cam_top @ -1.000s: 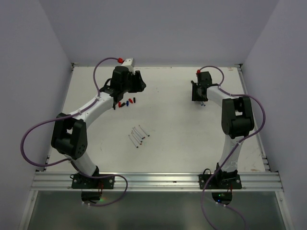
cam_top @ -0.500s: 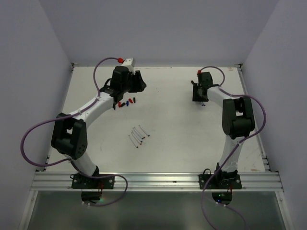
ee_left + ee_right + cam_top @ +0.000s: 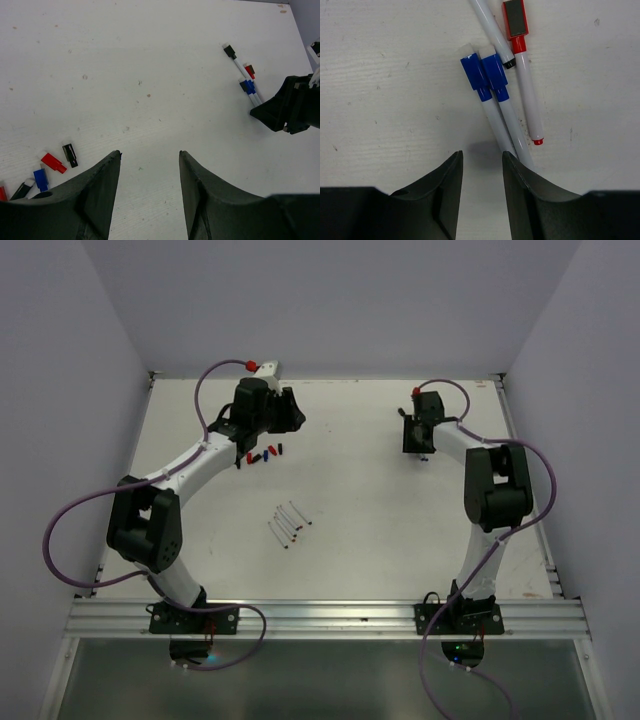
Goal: Open the pen caps
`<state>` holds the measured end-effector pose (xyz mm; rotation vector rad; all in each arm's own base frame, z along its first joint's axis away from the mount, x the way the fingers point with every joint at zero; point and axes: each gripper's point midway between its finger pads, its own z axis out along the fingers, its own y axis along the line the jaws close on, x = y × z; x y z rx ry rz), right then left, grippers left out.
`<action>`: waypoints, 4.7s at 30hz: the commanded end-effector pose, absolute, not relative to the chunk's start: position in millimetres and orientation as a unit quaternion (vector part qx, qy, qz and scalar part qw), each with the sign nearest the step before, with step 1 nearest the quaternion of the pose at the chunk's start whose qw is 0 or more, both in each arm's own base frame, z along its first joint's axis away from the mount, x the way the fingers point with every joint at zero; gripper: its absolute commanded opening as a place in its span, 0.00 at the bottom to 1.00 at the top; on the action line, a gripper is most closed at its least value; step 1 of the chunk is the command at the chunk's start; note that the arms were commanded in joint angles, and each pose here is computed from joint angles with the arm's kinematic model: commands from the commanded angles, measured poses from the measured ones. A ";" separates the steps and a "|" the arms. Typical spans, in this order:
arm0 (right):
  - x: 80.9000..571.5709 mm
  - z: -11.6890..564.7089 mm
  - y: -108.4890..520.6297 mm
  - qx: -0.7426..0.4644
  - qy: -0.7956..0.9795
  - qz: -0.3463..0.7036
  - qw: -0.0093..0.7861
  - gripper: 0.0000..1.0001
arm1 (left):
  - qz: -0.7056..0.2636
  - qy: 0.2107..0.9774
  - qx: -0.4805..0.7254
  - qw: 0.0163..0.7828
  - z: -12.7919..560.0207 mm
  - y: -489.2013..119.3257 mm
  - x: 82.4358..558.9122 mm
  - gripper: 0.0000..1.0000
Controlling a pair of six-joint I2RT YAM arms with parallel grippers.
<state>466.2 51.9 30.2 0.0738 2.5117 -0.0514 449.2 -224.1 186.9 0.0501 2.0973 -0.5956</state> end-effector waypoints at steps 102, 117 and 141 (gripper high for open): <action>361.4 196.6 305.9 -0.193 0.845 0.322 0.380 0.00 | -0.521 0.782 -0.016 0.342 184.5 -279.6 411.0 0.60; 370.7 176.9 306.6 -0.190 0.856 0.298 0.376 0.00 | -0.539 0.769 -0.024 0.341 191.7 -281.5 408.4 0.44; 380.6 182.4 313.6 -0.180 0.851 0.296 0.395 0.00 | -0.558 0.764 -0.014 0.324 186.5 -286.6 402.5 0.40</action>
